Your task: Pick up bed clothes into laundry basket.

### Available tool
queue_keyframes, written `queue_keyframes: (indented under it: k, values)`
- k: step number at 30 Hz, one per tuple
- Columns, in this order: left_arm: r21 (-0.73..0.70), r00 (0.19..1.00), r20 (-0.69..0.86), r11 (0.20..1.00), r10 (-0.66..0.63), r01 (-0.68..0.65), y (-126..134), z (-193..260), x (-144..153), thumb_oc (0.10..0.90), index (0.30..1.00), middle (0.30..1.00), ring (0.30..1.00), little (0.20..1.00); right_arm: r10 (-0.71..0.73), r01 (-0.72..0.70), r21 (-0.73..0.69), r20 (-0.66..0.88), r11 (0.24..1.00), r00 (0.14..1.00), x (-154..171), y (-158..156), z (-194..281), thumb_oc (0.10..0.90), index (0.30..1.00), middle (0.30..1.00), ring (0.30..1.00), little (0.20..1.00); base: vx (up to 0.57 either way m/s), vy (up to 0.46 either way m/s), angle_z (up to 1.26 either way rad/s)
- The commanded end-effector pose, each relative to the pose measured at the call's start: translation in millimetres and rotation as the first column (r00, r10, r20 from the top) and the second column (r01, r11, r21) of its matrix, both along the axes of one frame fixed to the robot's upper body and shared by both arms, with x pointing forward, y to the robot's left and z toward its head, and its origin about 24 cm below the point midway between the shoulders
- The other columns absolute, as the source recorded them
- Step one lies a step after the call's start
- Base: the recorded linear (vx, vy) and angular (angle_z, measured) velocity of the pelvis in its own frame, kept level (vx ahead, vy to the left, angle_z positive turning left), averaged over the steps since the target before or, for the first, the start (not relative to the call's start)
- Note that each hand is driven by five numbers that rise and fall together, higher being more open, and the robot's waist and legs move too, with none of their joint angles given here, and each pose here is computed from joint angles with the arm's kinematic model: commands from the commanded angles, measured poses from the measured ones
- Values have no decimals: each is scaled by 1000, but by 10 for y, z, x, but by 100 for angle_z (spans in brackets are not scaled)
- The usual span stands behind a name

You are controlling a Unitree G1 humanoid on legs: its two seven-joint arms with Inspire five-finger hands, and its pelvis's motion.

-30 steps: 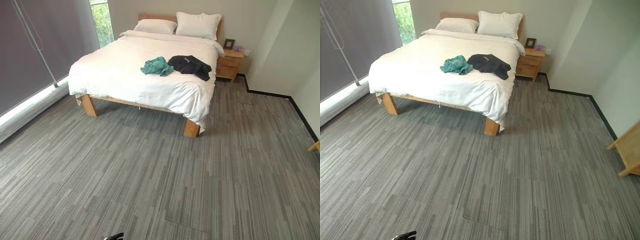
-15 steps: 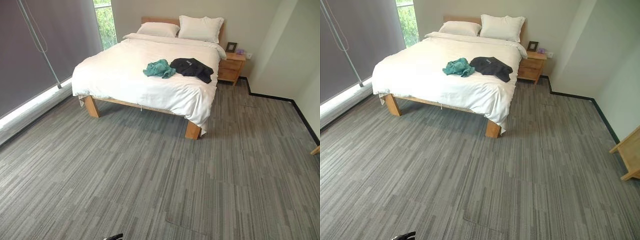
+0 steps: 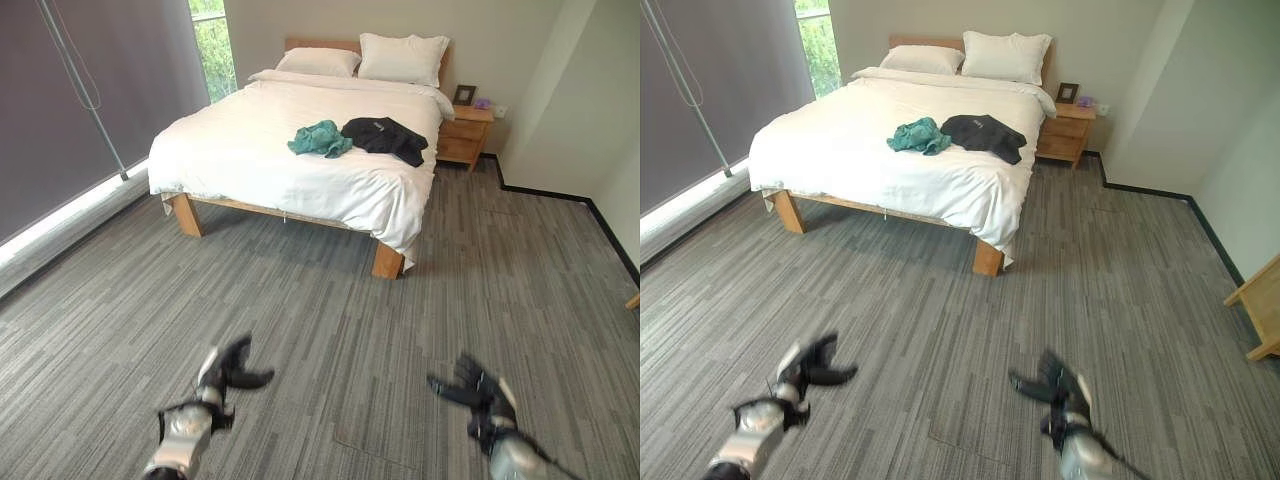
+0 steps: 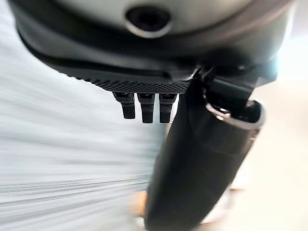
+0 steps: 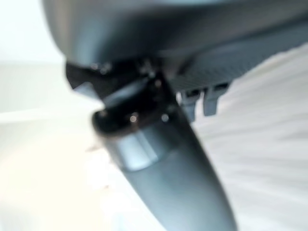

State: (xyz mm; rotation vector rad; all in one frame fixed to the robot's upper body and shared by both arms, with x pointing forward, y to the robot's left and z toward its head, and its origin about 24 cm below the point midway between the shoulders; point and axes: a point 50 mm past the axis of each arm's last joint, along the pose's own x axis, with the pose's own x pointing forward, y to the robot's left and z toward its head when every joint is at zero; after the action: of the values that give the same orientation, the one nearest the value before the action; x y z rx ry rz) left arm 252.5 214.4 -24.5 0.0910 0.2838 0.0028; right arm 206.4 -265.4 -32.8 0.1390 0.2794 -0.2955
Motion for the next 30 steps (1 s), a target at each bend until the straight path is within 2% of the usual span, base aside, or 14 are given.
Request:
queue_keyframes:
  k: [1,6,9,14,22,27,30]
  values:
    - [-67,993,110,997,41,-34,24,162,119,800,900,900,900,900,-3,14,-76,153,997,988,148,-68,303,800,900,900,900,900,-19,30,11]
    - [-137,983,130,984,132,-115,107,166,66,800,900,900,900,900,13,5,-80,216,997,976,167,17,414,800,900,900,900,900,-12,45,4]
    - [-125,965,143,972,218,-201,303,169,-34,800,900,900,900,900,-12,34,-89,232,995,973,126,-9,444,800,900,900,900,900,39,78,-7]
    - [-158,933,180,946,311,-284,506,230,-126,800,900,900,900,900,38,3,-141,282,990,959,211,16,589,800,900,900,900,900,6,94,-25]
    - [-181,922,270,955,279,-236,505,439,-3,800,900,900,900,900,86,-38,-148,330,988,940,267,105,686,800,900,900,900,900,192,18,5]
    - [-238,909,355,962,217,-136,347,617,180,800,900,900,900,900,32,3,-108,321,994,947,209,15,618,800,900,900,900,900,534,-124,24]
    - [-252,920,350,964,176,-88,233,595,184,800,900,900,900,900,6,21,-90,290,996,957,125,-40,549,800,900,900,900,900,571,-292,93]
